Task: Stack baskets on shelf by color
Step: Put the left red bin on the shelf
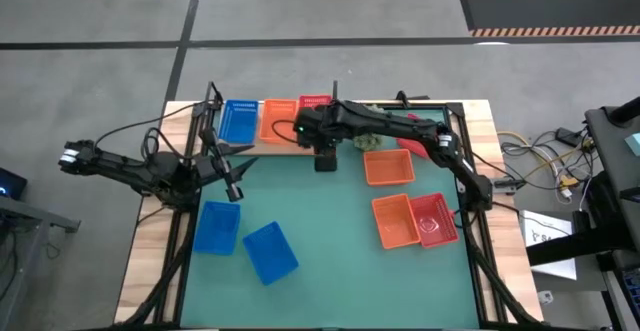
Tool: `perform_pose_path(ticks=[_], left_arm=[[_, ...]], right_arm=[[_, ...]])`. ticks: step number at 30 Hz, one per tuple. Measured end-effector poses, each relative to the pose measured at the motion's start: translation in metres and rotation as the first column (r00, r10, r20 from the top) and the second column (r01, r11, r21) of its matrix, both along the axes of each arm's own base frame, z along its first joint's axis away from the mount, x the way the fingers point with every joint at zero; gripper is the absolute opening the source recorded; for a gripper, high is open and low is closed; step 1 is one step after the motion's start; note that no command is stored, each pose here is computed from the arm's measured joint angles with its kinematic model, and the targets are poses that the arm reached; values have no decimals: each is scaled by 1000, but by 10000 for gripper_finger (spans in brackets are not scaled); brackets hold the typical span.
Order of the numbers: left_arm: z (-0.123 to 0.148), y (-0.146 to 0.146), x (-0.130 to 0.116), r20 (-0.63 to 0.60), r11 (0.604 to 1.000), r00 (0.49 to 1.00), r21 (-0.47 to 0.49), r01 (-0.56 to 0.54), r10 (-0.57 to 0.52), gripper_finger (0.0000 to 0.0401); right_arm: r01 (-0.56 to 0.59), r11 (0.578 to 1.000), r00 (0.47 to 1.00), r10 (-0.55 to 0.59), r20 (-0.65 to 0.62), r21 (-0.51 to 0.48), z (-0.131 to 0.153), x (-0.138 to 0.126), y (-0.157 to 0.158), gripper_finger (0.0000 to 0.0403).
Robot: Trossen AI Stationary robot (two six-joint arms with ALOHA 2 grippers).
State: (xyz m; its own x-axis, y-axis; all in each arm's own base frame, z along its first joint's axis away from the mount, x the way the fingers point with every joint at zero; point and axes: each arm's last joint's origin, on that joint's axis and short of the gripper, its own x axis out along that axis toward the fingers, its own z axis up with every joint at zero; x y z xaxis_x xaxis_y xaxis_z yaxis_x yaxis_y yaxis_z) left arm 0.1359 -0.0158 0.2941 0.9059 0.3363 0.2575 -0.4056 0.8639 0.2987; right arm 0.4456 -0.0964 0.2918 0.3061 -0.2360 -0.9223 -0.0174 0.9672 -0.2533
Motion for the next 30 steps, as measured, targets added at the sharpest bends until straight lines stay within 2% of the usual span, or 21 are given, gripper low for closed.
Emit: perform_pose_path(ticks=[5, 8, 12, 16, 20, 25, 28, 30], left_arm=[[-1, 0, 2, -7, 1000, 1000, -1, 2, -2, 116], [-2, -1, 4, -15, 1000, 1000, -2, 2, -2, 116], [-3, -3, 10, -1, 999, 1000, -45, 18, -18, 116], [-3, -5, 22, -41, 999, 999, -40, 20, -22, 116], [-3, -8, 40, -75, 999, 997, -51, 17, -21, 116], [-1, -5, 71, -147, 999, 989, -39, -31, 25, 113], [4, 8, 93, -223, 995, 971, -38, -95, 84, 95], [7, 25, 109, -319, 994, 945, -55, -95, 73, 78]], right_arm=[[-65, 992, 998, 67, -13, 106, 21, -19, 42, 46], [-98, 987, 995, 98, 12, 124, 30, -31, 72, 32], [-169, 978, 982, 156, 107, 126, 32, -52, 111, 21], [-226, 966, 949, 190, 253, 122, 22, -81, 137, 13], [-271, 956, 893, 204, 401, 117, 6, -116, 150, 11], [-341, 938, 801, 258, 540, 58, -15, -152, 150, 11], [-359, 933, 758, 278, 590, 22, -23, -170, 147, 11], [-366, 931, 739, 292, 608, -2, -27, -180, 143, 11]])
